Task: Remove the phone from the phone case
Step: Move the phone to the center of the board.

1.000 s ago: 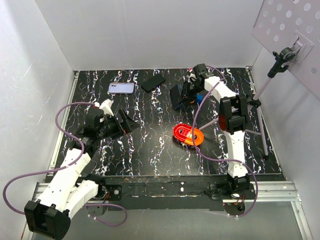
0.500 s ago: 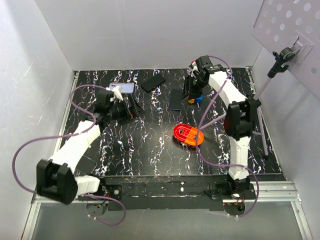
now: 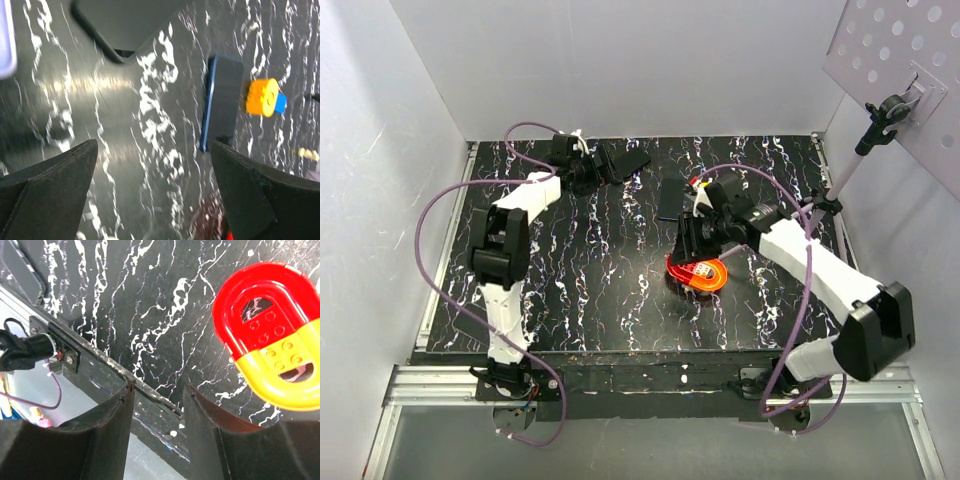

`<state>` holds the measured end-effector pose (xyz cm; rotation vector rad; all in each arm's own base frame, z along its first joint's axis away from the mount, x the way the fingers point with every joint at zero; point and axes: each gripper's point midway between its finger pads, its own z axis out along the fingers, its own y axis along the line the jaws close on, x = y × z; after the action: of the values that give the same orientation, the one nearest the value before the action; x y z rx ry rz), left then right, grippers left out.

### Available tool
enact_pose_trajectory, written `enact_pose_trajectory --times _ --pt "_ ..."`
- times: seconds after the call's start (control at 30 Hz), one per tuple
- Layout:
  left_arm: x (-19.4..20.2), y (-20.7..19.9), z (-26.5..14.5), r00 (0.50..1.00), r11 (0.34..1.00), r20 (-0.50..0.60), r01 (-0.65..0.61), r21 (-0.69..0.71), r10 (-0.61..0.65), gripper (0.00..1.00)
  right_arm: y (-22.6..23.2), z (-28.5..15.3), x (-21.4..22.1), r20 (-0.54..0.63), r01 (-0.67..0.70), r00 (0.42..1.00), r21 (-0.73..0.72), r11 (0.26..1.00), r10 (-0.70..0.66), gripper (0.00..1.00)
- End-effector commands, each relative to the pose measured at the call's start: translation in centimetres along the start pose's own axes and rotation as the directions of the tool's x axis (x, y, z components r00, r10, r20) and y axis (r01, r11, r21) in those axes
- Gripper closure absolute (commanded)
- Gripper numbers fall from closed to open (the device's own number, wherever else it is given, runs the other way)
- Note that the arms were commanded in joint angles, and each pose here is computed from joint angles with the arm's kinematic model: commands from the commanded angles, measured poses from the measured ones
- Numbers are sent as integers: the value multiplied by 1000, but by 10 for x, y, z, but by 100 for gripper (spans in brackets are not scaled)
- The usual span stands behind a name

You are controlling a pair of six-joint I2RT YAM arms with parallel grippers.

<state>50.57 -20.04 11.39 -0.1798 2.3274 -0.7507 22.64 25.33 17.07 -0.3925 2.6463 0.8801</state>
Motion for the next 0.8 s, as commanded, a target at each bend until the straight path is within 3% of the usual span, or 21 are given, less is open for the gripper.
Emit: enact_pose_trajectory --times 0.0,0.3,0.5,0.63,0.77 --pt "-43 16 25 997 999 56 -50 16 49 5 34 -39 -17 185 46 982 -102 994 -26 49" --pt "-71 39 94 996 992 5 85 89 -86 4 48 -79 3 306 8 951 -191 982 51 49" --pt "-81 48 109 977 979 92 183 84 -191 6 55 -103 1 366 20 929 -196 980 55 50" --pt "-69 47 126 964 959 57 252 132 -261 6 58 -111 2 392 17 917 -207 978 67 50" --pt "-54 40 138 968 959 16 244 141 -249 7 58 -116 3 409 14 910 -210 978 74 50"
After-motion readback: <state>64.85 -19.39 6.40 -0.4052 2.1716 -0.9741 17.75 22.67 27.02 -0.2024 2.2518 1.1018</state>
